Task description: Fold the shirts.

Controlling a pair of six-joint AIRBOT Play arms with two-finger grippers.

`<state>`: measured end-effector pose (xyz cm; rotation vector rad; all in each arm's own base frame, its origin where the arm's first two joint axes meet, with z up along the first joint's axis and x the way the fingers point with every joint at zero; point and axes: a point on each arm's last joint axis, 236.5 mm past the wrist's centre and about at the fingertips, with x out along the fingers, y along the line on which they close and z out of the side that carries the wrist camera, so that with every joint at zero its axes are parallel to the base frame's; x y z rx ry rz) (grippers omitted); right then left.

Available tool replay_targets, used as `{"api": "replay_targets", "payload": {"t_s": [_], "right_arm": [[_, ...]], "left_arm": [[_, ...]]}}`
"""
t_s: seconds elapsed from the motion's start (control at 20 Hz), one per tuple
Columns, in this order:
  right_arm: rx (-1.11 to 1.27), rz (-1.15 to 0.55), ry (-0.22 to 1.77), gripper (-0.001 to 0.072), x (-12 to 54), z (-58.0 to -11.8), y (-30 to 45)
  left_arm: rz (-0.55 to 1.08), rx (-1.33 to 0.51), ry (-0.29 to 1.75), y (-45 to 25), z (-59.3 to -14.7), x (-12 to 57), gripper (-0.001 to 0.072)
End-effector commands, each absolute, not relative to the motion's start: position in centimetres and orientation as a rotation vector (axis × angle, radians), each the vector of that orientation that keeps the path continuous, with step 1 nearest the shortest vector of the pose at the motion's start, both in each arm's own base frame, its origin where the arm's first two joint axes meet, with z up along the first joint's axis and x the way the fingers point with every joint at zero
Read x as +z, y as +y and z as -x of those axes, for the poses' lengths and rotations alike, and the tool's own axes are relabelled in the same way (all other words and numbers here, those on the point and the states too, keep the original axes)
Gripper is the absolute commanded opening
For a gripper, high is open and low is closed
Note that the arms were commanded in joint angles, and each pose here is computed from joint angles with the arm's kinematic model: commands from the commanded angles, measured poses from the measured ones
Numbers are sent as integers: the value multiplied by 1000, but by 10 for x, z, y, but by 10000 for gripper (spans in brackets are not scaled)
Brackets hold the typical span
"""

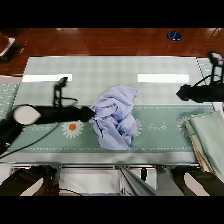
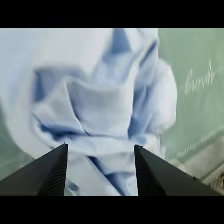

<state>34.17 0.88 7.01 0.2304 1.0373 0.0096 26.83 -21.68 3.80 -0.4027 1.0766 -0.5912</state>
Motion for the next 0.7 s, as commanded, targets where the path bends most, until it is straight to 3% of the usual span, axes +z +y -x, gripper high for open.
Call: {"api": "replay_targets", "payload": {"t_s": [0.0, 0.05, 0.15, 0.35, 0.65], "right_arm": [[-218, -303, 977, 408, 86, -338, -79], [-288, -338, 987, 408, 83, -326, -104], [-360, -422, 1038, 407, 62, -304, -124], [-191, -547, 1194, 407, -6, -282, -62], [31, -478, 1405, 407, -57, -241, 22]], "left_arm": [[453, -430, 888, -136, -309, 101, 507], [563, -344, 820, -114, -322, 113, 507], [715, -341, 910, -115, -315, 94, 507], [745, -412, 1254, -141, -278, 4, 506], [856, -735, 1248, -209, -294, -18, 506]]}}
